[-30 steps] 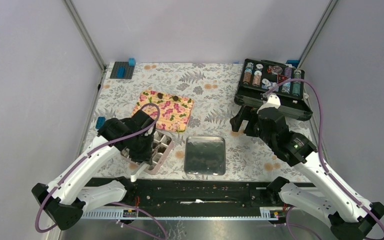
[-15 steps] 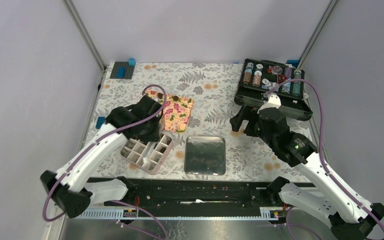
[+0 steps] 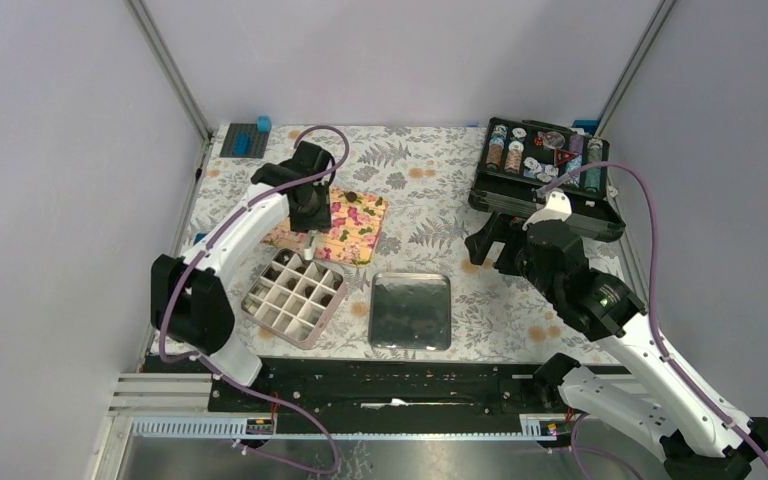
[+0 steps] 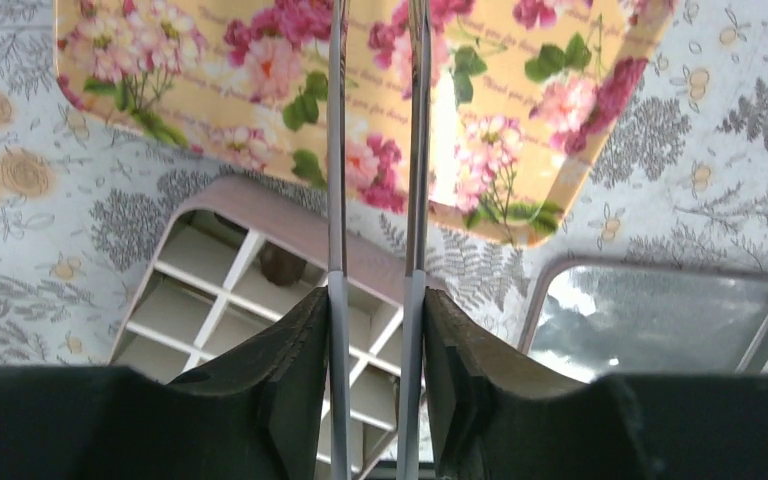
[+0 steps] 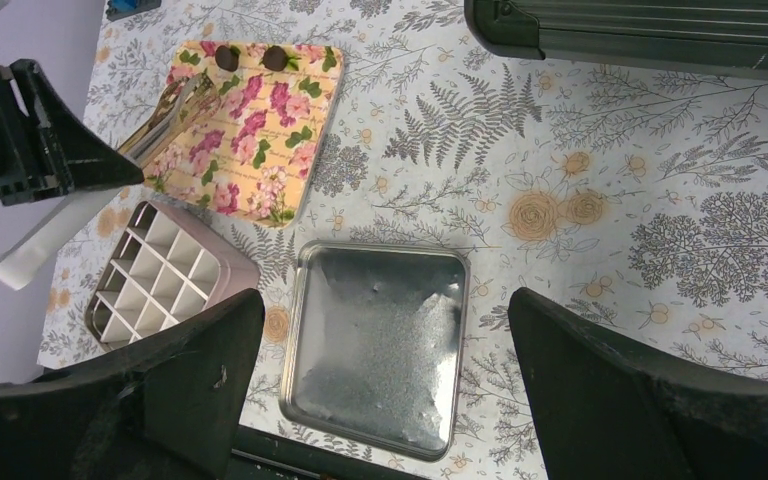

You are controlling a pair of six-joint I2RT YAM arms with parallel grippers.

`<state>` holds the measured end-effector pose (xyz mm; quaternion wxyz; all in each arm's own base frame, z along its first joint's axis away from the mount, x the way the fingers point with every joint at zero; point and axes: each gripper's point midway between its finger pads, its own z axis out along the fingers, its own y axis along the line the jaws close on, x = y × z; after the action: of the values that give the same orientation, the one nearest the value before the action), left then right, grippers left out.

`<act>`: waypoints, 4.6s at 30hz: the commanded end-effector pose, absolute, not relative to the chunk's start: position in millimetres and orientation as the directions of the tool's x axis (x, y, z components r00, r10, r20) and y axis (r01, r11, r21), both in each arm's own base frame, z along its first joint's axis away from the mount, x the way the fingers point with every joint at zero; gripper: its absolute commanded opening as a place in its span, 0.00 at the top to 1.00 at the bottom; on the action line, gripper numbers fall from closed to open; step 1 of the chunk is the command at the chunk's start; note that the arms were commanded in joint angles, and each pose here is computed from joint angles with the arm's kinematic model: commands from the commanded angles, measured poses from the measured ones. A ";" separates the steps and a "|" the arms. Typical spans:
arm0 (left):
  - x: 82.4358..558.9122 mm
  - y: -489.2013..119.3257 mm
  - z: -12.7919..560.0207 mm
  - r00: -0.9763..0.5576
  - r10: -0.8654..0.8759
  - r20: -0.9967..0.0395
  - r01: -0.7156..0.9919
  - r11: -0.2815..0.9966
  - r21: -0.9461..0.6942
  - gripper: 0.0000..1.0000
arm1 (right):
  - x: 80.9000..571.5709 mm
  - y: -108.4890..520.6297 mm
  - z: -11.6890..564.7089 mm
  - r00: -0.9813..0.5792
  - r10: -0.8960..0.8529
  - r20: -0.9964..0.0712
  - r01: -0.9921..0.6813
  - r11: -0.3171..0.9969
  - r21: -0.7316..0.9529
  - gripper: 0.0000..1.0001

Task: Pack the chocolate

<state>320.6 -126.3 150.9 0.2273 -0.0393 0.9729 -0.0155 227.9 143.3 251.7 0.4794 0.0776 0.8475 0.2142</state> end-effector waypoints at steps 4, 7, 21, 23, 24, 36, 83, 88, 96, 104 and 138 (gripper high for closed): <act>364.1 -115.2 143.5 -0.867 -0.102 -0.488 -0.095 0.995 -0.039 0.58 | 231.1 138.3 263.2 -0.496 0.362 -0.790 -0.055 0.894 0.445 0.01; 369.0 -115.3 136.5 -0.871 -0.111 -0.478 -0.103 0.994 -0.043 0.56 | 233.0 139.3 263.9 -0.496 0.359 -0.791 -0.055 0.896 0.441 0.01; 395.6 -115.0 114.8 -0.885 -0.141 -0.443 -0.127 0.990 -0.061 0.54 | 236.5 140.3 259.6 -0.502 0.351 -0.791 -0.045 0.902 0.429 0.01; 400.4 -114.4 112.9 -0.885 -0.142 -0.444 -0.128 0.990 -0.061 0.54 | 236.9 141.0 258.2 -0.506 0.347 -0.790 -0.045 0.904 0.425 0.01; 402.7 -113.6 110.9 -0.886 -0.143 -0.442 -0.129 0.990 -0.062 0.54 | 236.9 141.1 257.8 -0.507 0.345 -0.790 -0.045 0.904 0.424 0.01; 416.9 -111.5 93.8 -0.901 -0.167 -0.401 -0.141 0.986 -0.093 0.56 | 238.4 142.1 258.4 -0.509 0.342 -0.790 -0.045 0.906 0.421 0.01; 130.6 -64.8 209.0 -0.889 -0.340 -0.308 -0.272 0.931 -0.243 1.00 | 238.6 151.0 260.3 -0.520 0.324 -0.790 -0.091 0.899 0.428 0.01; 120.4 -62.8 187.2 -0.888 -0.388 -0.247 -0.340 0.915 -0.217 1.00 | 237.3 151.4 259.2 -0.521 0.326 -0.789 -0.095 0.896 0.433 0.01; 118.7 -57.6 182.0 -0.875 -0.413 -0.252 -0.371 0.908 -0.195 1.00 | 234.6 149.0 254.9 -0.523 0.335 -0.784 -0.085 0.894 0.439 0.01; 105.6 -60.8 168.2 -0.886 -0.416 -0.203 -0.378 0.903 -0.202 1.00 | 238.2 155.1 253.4 -0.534 0.320 -0.782 -0.100 0.895 0.434 0.01; 98.2 -45.6 145.2 -0.816 -0.539 -0.208 -0.523 0.842 -0.128 0.70 | 240.2 159.0 249.6 -0.542 0.301 -0.785 -0.115 0.898 0.425 0.01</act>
<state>93.4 -46.4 143.8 0.1070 -0.2738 0.9553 -0.0324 235.7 154.6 238.2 0.4605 0.0610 0.8611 0.2067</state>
